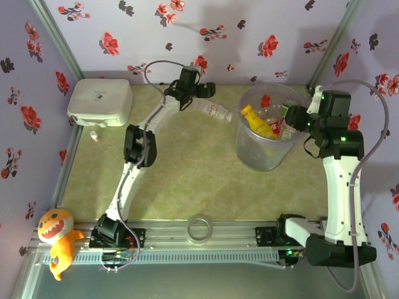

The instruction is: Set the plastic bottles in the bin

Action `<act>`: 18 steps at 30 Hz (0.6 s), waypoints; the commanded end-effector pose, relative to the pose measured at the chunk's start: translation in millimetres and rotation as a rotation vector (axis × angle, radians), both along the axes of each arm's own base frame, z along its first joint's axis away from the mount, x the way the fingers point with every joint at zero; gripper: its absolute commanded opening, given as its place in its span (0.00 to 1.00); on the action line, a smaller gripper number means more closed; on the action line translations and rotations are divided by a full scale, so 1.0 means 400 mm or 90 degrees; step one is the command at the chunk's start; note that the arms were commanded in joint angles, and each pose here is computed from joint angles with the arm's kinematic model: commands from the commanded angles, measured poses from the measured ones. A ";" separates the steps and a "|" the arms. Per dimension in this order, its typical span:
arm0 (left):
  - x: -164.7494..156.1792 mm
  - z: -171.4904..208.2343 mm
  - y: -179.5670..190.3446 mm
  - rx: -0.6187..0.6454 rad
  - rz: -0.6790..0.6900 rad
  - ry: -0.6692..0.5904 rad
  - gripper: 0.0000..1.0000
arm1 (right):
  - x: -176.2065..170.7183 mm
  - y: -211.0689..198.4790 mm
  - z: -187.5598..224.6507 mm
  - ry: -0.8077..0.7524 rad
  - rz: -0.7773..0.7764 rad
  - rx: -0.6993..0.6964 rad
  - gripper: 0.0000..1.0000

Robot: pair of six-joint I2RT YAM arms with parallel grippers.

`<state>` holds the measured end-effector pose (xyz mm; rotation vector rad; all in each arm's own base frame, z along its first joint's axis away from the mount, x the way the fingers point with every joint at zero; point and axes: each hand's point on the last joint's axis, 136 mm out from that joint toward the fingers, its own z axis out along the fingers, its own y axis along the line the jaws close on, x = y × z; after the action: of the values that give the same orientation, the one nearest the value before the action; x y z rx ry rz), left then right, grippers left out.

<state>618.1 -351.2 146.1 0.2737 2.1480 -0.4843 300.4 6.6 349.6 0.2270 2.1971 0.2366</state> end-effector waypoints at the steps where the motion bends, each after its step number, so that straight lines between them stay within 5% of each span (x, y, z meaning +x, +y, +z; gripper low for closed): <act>1: -0.033 -0.037 -0.040 0.078 -0.052 -0.004 0.98 | -0.029 -0.006 0.018 -0.010 -0.004 -0.017 0.50; 18: -0.204 -0.136 0.054 0.240 -0.105 0.114 1.00 | -0.059 -0.021 0.011 0.009 -0.009 -0.050 0.50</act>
<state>552.1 -349.3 98.2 0.5934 2.3402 -0.2711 281.8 2.1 351.9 0.2199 2.2010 0.1883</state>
